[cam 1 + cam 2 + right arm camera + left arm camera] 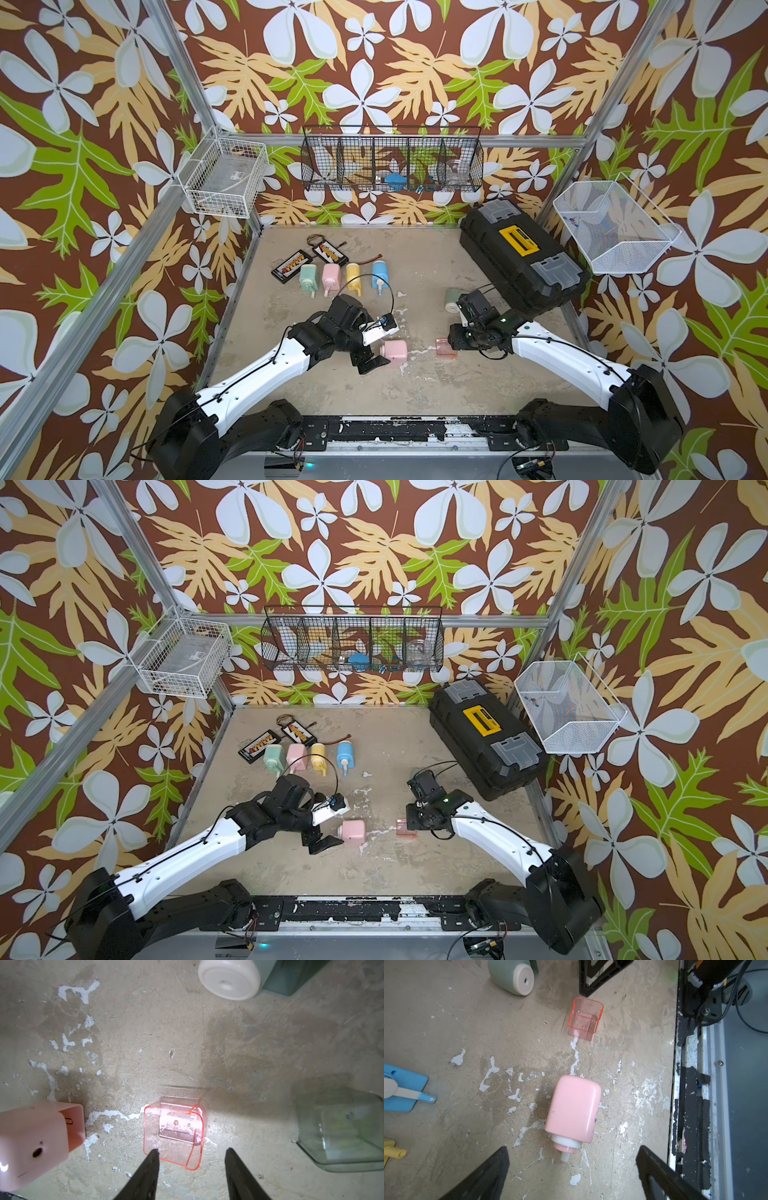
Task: Put the tray back into the pencil sharpener
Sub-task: Pick up the pencil sharpener from the center of the board, then close the container of the pencil sharpener, then place the pencil sharpener at the center of the board.
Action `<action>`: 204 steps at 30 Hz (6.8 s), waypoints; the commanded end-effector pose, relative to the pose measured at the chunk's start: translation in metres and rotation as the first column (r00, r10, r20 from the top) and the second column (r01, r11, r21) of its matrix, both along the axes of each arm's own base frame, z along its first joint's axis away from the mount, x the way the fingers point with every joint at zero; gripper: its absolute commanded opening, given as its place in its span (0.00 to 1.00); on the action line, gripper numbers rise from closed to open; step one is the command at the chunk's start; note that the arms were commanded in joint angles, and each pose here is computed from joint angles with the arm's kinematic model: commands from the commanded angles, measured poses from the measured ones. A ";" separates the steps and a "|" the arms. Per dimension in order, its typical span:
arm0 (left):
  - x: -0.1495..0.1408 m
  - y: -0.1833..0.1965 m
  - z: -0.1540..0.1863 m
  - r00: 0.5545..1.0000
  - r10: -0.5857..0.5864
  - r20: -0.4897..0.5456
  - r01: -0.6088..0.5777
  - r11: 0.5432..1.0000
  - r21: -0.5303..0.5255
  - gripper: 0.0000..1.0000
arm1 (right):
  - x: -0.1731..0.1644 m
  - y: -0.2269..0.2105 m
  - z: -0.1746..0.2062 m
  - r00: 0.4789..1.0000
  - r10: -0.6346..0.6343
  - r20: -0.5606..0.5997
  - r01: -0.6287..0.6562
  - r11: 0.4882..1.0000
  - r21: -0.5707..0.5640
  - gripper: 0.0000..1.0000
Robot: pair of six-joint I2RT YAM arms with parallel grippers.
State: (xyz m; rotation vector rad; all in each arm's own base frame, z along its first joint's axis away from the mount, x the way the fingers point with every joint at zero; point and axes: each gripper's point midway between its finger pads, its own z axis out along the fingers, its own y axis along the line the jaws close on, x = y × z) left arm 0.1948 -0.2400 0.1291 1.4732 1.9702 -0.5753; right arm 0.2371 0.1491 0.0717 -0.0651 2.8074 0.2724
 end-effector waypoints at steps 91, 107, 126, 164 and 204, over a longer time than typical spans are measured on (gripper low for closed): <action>0.019 -0.074 -0.059 0.987 -0.154 0.048 0.145 0.979 0.145 0.43 | -0.013 0.051 -0.044 0.997 0.011 -0.078 0.001 0.989 0.151 0.21; 0.017 -0.074 -0.066 0.988 -0.154 0.032 0.147 0.977 0.152 0.43 | -0.011 0.074 -0.037 0.997 0.052 -0.063 -0.035 0.969 0.245 0.14; 0.020 -0.072 -0.069 0.988 -0.146 0.041 0.137 0.975 0.174 0.43 | -0.005 0.061 -0.006 0.999 -0.019 0.038 0.003 0.923 0.386 0.38; 0.018 -0.075 -0.070 0.992 -0.126 0.024 0.121 0.982 0.148 0.40 | -0.024 0.100 -0.029 0.991 0.105 -0.078 -0.042 0.822 0.568 0.19; 0.183 -0.080 0.047 0.410 0.907 -0.097 -0.911 0.402 -0.092 0.00 | 0.009 -0.012 0.084 0.907 -0.225 0.356 0.122 0.950 0.287 0.25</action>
